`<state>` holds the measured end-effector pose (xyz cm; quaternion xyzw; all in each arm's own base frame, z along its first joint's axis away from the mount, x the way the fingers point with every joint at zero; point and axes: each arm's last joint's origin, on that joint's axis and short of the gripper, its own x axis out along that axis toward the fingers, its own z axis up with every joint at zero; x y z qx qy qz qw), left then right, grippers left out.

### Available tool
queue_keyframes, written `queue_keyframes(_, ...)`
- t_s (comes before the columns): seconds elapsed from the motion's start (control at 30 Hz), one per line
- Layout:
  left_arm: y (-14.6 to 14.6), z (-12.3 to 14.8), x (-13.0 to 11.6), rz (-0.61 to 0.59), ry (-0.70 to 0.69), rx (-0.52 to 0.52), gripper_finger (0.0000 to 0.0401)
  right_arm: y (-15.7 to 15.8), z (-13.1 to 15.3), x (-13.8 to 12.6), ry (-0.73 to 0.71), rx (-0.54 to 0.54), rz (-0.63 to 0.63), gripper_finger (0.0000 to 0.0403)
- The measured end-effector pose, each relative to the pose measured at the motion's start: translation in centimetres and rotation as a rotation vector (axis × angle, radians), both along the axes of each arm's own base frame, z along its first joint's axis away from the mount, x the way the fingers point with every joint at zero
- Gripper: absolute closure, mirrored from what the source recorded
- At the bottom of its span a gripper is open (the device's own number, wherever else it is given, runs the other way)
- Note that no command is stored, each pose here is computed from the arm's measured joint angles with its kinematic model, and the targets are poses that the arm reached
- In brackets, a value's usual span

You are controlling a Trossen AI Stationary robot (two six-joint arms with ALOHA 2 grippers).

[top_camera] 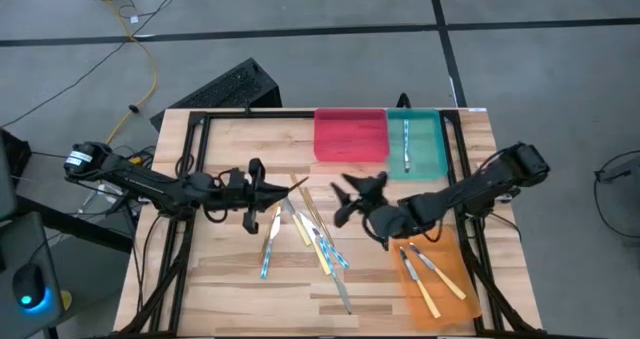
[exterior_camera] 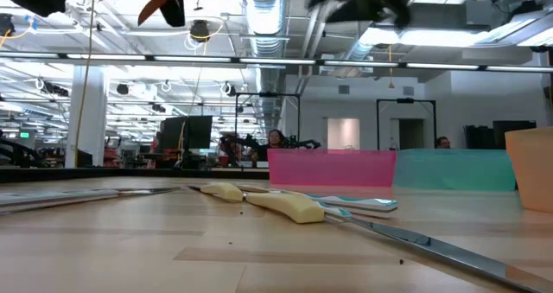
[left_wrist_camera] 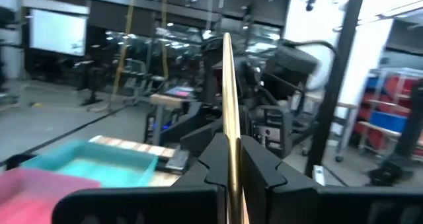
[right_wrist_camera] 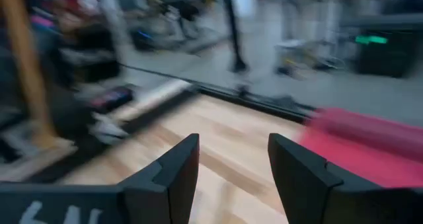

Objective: Sort silverware by color (type)
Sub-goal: Put the golden knife into the red bin bin

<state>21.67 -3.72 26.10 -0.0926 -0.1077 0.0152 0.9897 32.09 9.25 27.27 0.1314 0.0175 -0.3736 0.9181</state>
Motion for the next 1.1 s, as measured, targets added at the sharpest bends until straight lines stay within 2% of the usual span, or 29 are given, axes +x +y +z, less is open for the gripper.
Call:
queue_keyframes(0.13,-0.1,0.4,-0.1,-0.042,-0.039,0.007,0.0401,-0.4,0.8,2.2,-0.127,-0.065,0.182,0.0200)
queue_keyframes(0.27,-0.2,0.6,-0.2,-0.055,-0.066,0.021,0.0401,-1.2,1.9,3.1,-0.252,-0.150,0.333,0.0200)
queue_keyframes(0.47,-0.2,0.8,-0.2,-0.045,-0.086,0.051,0.0399,-2.4,2.1,3.7,-0.287,-0.194,0.515,0.0200)
queue_keyframes(0.67,-0.2,0.8,-0.2,-0.037,-0.090,0.071,0.0398,-3.1,2.2,3.9,-0.296,-0.203,0.534,0.0200)
queue_keyframes(0.83,-0.2,0.3,0.4,-0.032,-0.082,0.073,0.0398,-3.6,2.4,4.1,-0.310,-0.216,0.602,0.0200)
queue_keyframes(1.1,0.3,0.3,0.7,-0.024,-0.116,0.072,0.0398,-3.8,2.8,4.2,-0.305,-0.234,0.598,0.0200)
